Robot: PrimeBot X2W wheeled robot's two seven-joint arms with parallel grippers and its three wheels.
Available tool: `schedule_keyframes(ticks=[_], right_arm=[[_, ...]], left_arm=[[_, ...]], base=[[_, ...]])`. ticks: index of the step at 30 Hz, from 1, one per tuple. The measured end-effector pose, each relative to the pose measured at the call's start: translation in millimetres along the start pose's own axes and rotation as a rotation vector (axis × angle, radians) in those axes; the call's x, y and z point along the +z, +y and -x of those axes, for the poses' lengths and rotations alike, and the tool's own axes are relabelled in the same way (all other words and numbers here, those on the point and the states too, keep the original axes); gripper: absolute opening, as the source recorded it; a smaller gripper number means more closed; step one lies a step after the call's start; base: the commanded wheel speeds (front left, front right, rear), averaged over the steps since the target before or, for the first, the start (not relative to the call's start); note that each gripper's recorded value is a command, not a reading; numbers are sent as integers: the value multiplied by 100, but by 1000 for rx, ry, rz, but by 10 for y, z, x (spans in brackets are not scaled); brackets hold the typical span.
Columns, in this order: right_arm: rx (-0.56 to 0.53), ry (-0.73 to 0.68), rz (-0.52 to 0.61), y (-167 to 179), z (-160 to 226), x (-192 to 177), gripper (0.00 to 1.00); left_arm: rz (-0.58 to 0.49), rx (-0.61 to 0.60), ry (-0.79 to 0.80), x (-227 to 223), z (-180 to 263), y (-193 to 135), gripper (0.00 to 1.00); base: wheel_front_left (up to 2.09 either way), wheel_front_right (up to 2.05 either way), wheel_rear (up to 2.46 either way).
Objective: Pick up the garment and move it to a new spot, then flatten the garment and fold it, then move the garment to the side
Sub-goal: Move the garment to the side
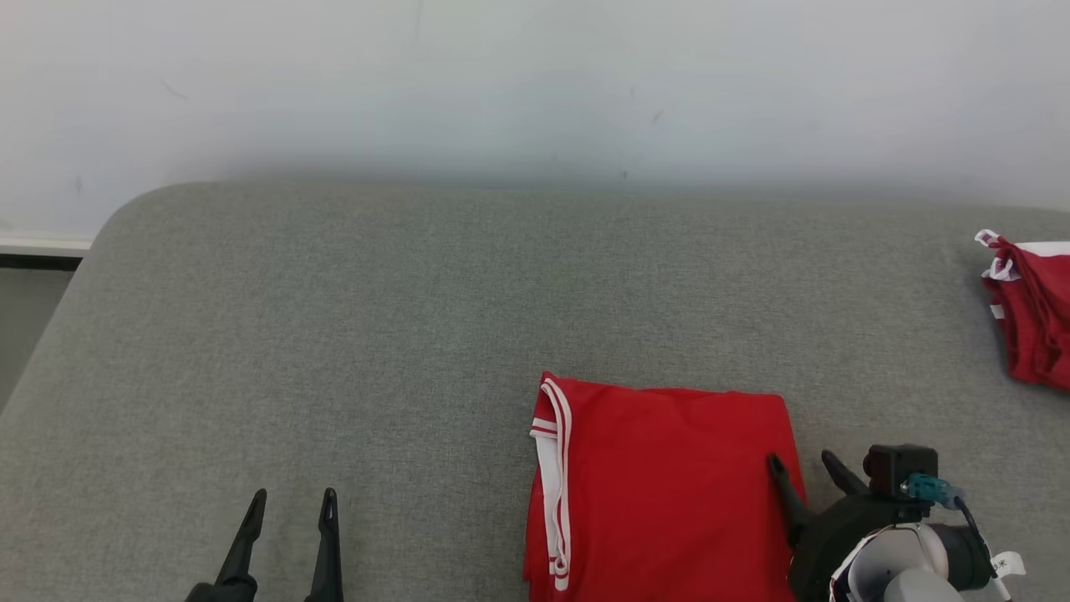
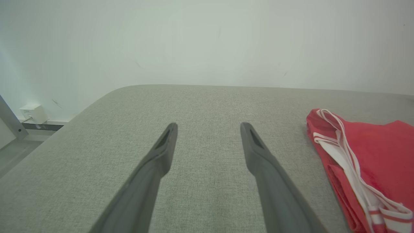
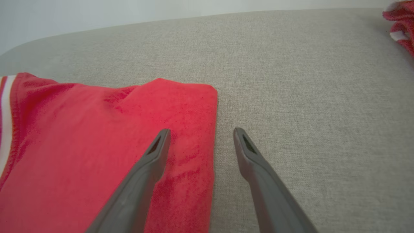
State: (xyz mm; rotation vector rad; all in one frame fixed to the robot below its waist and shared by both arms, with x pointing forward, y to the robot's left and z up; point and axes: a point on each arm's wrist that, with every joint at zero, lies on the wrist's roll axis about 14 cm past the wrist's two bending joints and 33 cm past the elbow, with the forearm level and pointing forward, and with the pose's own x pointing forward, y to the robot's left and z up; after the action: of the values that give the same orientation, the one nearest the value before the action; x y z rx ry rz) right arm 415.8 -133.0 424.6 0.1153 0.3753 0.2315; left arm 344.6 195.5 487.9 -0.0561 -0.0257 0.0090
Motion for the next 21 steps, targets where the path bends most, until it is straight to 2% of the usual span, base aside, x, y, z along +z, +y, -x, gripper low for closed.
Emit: schedule_keyframes(ticks=[9,10,11,16,21], right_arm=[[6,165,-12,59,-81,-483,100],[10,176,-10,71,-86,-508,31],[10,179,-19,79,-96,-514,0],[25,162,-52,146,-144,-476,0],[26,81,-4,15,-364,-78,0]], left_arm=[[1,25,13,-40,-19,61,100],[1,23,15,-45,-25,55,100],[1,21,14,-43,-37,48,100],[-2,15,2,-6,-116,28,100],[5,-16,-4,0,-260,-90,100]], base=[[0,0,0],[0,0,0],[0,0,0],[0,0,0],[0,0,0]])
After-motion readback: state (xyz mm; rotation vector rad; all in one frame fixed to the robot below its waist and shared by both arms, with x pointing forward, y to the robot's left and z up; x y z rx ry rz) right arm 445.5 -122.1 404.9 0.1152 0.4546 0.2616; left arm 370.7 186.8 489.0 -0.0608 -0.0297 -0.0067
